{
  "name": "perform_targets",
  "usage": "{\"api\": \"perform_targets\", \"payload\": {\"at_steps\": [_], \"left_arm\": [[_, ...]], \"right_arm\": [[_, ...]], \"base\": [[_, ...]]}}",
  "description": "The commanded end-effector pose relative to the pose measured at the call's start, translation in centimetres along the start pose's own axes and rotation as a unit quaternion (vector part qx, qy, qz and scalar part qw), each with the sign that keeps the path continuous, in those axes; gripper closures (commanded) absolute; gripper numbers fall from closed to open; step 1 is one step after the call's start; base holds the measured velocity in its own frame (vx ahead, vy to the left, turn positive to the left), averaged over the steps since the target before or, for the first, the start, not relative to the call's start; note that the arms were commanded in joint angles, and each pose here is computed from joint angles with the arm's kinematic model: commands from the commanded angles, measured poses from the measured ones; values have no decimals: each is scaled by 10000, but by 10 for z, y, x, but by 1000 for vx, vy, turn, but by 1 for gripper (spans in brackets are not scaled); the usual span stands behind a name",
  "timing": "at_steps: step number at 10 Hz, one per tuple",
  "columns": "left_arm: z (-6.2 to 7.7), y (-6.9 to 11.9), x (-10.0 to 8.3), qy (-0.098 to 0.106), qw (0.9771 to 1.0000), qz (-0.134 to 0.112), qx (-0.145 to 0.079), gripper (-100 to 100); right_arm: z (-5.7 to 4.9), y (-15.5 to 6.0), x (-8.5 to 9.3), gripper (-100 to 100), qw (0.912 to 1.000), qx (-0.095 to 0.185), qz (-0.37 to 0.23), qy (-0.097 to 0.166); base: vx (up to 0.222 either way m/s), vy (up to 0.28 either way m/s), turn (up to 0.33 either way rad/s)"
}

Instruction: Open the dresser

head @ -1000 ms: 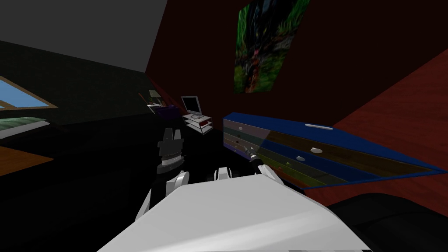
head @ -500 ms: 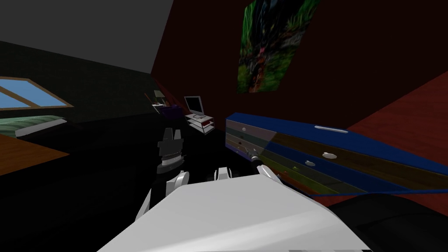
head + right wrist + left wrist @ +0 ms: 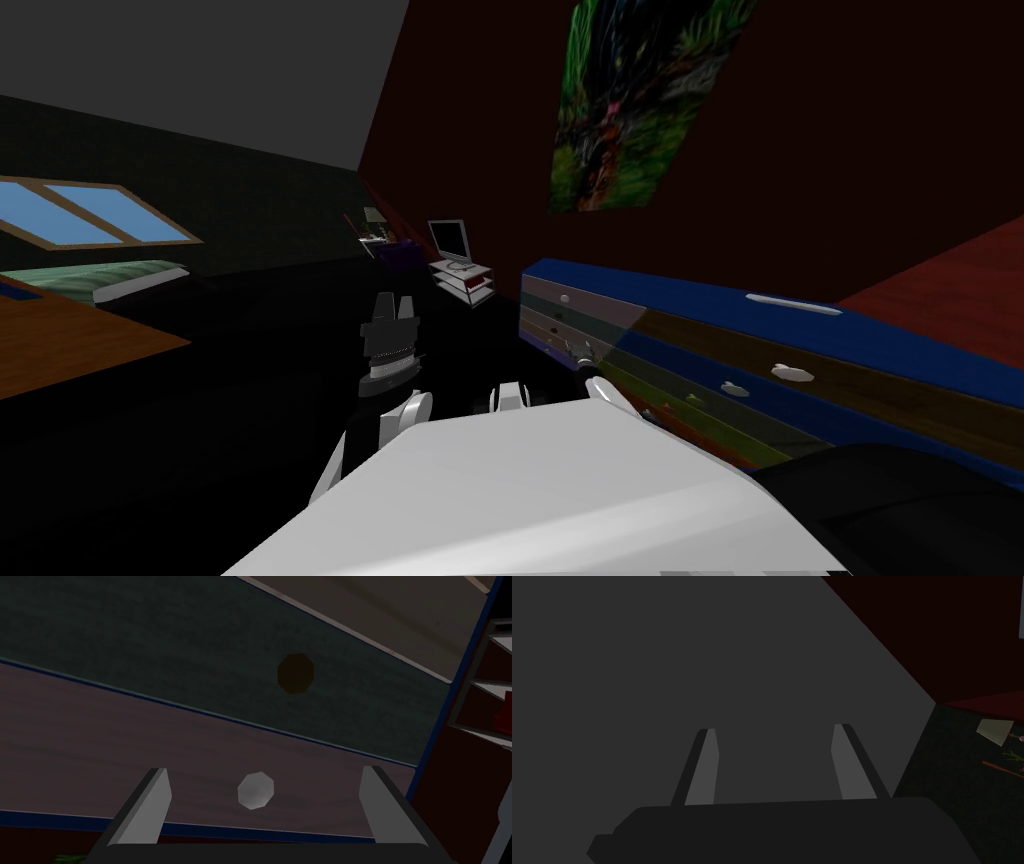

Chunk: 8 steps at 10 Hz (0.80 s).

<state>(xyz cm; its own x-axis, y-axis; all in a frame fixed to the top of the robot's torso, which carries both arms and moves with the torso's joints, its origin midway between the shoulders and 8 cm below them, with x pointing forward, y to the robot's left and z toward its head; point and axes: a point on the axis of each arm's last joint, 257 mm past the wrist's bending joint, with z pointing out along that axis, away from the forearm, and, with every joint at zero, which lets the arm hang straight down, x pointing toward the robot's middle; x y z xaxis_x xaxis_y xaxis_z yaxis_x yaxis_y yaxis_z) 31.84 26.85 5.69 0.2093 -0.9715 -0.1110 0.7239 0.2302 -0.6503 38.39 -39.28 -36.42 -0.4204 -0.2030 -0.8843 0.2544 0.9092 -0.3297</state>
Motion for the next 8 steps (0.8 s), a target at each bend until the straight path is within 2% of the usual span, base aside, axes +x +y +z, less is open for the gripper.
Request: {"api": "perform_targets", "payload": {"at_steps": [1, 2, 3, 4, 6, 7, 8], "left_arm": [[0, 0, 0, 0, 10000, 0, 0, 0], [0, 0, 0, 0, 10000, 0, 0, 0], [0, 0, 0, 0, 10000, 0, 0, 0], [0, 0, 0, 0, 10000, 0, 0, 0], [0, 0, 0, 0, 10000, 0, 0, 0], [0, 0, 0, 0, 10000, 0, 0, 0], [0, 0, 0, 0, 10000, 1, 0, 0]], "right_arm": [[6, -17, 9, -100, 9979, 342, -543, 79], [6, -18, 7, -100, 9975, 372, -595, 60], [8, -28, 10, -100, 9939, 566, -942, 77], [8, -28, 10, -100, 9938, 579, -949, 77], [14, -43, 9, -100, 9831, 892, -1596, 56], [13, -47, 9, -100, 9822, 975, -1601, 73], [15, -54, 6, -100, 9752, 1145, -1896, 52]], "base": [[60, 9, 106], [51, 5, 49], [57, 8, 111], [44, 1, 51], [70, -18, 128], [69, -26, 69], [65, -25, 91]]}}
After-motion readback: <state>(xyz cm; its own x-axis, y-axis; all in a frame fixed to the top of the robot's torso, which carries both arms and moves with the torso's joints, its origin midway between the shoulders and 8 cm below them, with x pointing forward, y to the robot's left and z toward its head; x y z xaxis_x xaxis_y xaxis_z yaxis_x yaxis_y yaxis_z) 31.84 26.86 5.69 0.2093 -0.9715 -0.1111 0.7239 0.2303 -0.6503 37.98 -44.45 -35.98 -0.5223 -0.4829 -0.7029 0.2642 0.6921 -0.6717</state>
